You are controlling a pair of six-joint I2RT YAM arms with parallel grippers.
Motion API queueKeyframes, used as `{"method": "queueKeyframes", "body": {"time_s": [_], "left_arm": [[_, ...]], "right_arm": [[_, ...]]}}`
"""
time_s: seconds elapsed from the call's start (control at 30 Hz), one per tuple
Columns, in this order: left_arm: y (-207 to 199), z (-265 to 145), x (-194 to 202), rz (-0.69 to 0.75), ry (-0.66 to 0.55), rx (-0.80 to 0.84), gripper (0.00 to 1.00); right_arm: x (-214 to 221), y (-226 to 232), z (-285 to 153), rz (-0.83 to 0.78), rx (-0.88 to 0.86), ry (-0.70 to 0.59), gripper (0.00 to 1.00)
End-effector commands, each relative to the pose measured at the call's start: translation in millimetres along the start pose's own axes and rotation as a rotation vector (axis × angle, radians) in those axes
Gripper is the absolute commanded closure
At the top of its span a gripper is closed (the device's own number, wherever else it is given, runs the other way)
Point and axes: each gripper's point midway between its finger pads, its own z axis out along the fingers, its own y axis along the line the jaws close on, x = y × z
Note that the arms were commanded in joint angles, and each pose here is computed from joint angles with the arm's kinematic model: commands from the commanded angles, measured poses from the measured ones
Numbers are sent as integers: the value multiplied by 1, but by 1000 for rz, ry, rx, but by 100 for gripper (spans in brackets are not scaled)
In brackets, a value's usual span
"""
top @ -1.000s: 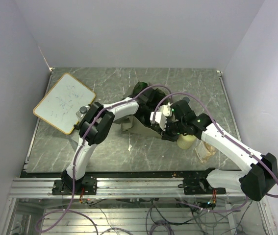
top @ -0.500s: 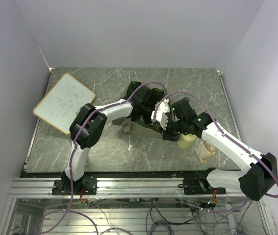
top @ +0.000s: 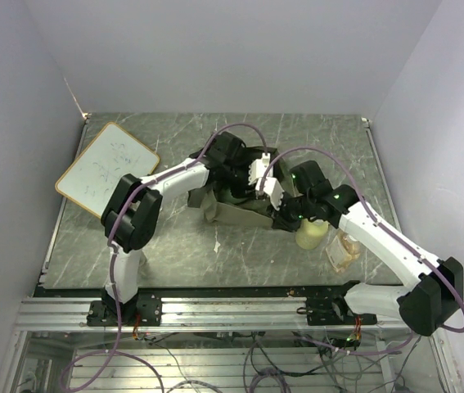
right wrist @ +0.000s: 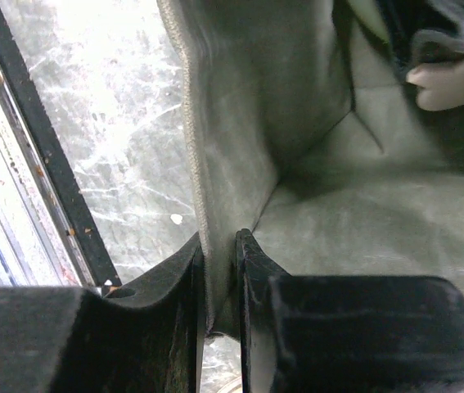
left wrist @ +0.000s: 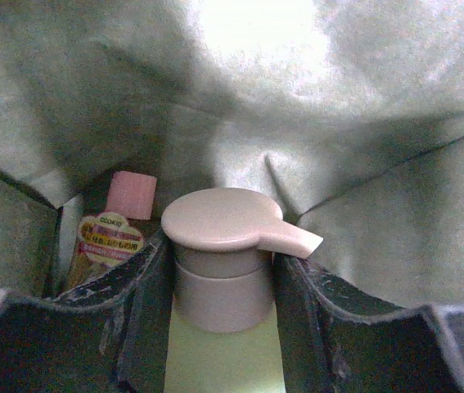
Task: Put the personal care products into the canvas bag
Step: Adjust the care product in the canvas bag.
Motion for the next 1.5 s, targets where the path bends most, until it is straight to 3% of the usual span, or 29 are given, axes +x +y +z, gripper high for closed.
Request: {"method": "queueKeyframes", "body": {"time_s": [0.0,0.13,0.33,0.43,0.6,0.9,1.47], "left_arm": [[2,-33,-34,45,-86,3,93],[4,-39,-33,47,-95,-6,93],[12,-49,-36,20,-130,-41,93],[15,-54,-40,22,-142,-52,93],[26,-66,-47,2,-179,-91,93],[48,-94,-65,-85,-276,-197,93],[82,-139,-119,-153,-509,-334,93]], "right_arm": [[-20,-18,-10,24,61,-47,83],[-41,-26,-14,42,76,-94,78],[-77,-43,-27,67,137,-191,58],[-92,-52,-36,64,180,-235,42],[-113,-69,-54,94,284,-311,31],[-133,-99,-62,162,415,-376,27],[-172,-91,-109,41,431,-490,20]]}}
